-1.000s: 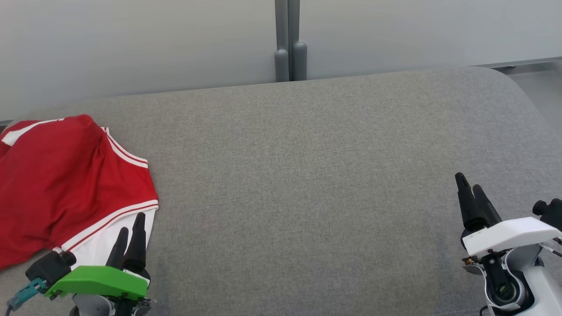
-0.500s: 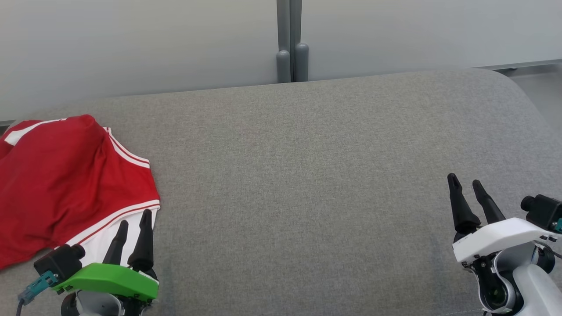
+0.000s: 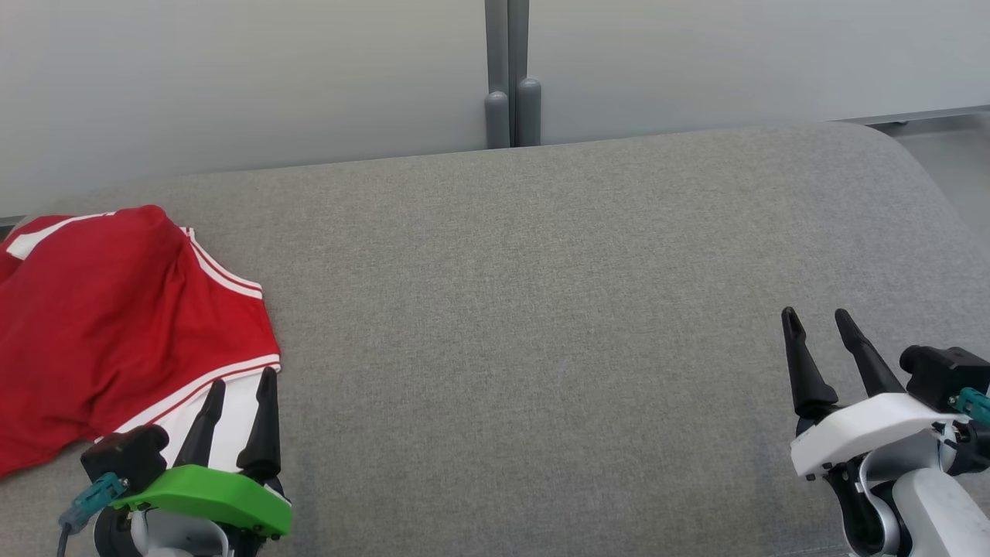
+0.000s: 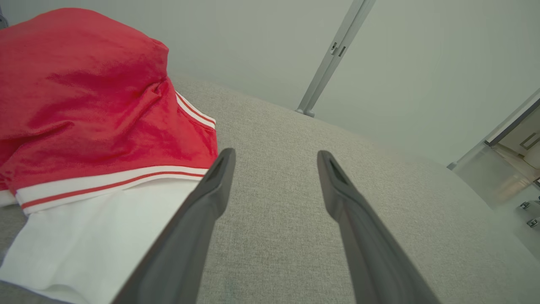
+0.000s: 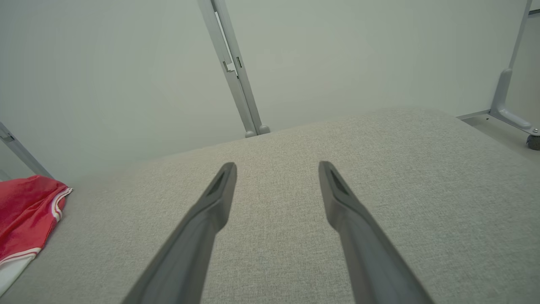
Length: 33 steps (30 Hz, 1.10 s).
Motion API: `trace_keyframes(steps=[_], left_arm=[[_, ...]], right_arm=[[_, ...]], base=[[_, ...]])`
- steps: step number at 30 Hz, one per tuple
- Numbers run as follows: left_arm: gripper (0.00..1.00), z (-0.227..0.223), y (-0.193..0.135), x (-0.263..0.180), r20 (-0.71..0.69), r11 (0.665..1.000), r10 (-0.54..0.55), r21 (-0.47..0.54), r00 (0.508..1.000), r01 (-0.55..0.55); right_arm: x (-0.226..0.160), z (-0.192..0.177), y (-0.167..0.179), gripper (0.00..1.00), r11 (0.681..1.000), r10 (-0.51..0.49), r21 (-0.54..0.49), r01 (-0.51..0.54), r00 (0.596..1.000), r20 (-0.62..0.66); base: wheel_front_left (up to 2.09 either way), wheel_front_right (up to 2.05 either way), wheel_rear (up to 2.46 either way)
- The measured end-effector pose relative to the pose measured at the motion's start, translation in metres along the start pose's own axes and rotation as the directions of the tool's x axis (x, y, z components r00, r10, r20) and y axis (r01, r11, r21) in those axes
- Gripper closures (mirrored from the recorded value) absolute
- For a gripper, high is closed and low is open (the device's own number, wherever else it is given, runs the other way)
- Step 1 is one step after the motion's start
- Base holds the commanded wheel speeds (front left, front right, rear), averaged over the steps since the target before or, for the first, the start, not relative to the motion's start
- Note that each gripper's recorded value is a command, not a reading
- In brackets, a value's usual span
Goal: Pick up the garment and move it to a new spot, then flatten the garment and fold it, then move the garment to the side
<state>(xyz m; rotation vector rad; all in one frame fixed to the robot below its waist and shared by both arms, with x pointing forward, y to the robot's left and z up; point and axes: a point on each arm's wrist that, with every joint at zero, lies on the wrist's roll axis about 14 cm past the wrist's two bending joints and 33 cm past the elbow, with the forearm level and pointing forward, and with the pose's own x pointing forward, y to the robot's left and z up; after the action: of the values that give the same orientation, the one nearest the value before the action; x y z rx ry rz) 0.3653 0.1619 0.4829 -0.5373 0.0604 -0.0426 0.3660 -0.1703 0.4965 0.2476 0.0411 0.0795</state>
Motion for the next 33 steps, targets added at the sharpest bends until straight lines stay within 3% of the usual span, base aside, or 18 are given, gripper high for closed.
trace_keyframes(steps=[14,25,33], left_arm=[[0.00,0.002,-0.005,0.000,0.027,0.984,-0.038,0.173,0.999,0.032],[0.00,0.004,-0.008,0.000,0.040,0.952,-0.070,0.301,0.997,0.055],[0.00,0.005,-0.002,0.000,0.041,0.951,-0.058,0.308,0.997,0.043]], right_arm=[[-0.006,0.006,0.002,0.00,0.983,0.044,-0.181,-0.036,0.998,0.044],[-0.009,0.012,0.003,0.00,0.939,0.091,-0.339,-0.061,0.993,0.073],[-0.009,0.015,-0.002,0.00,0.946,0.067,-0.323,-0.036,0.994,0.087]], base=[[0.00,0.00,0.00],[0.00,0.00,0.00],[0.00,0.00,0.00]])
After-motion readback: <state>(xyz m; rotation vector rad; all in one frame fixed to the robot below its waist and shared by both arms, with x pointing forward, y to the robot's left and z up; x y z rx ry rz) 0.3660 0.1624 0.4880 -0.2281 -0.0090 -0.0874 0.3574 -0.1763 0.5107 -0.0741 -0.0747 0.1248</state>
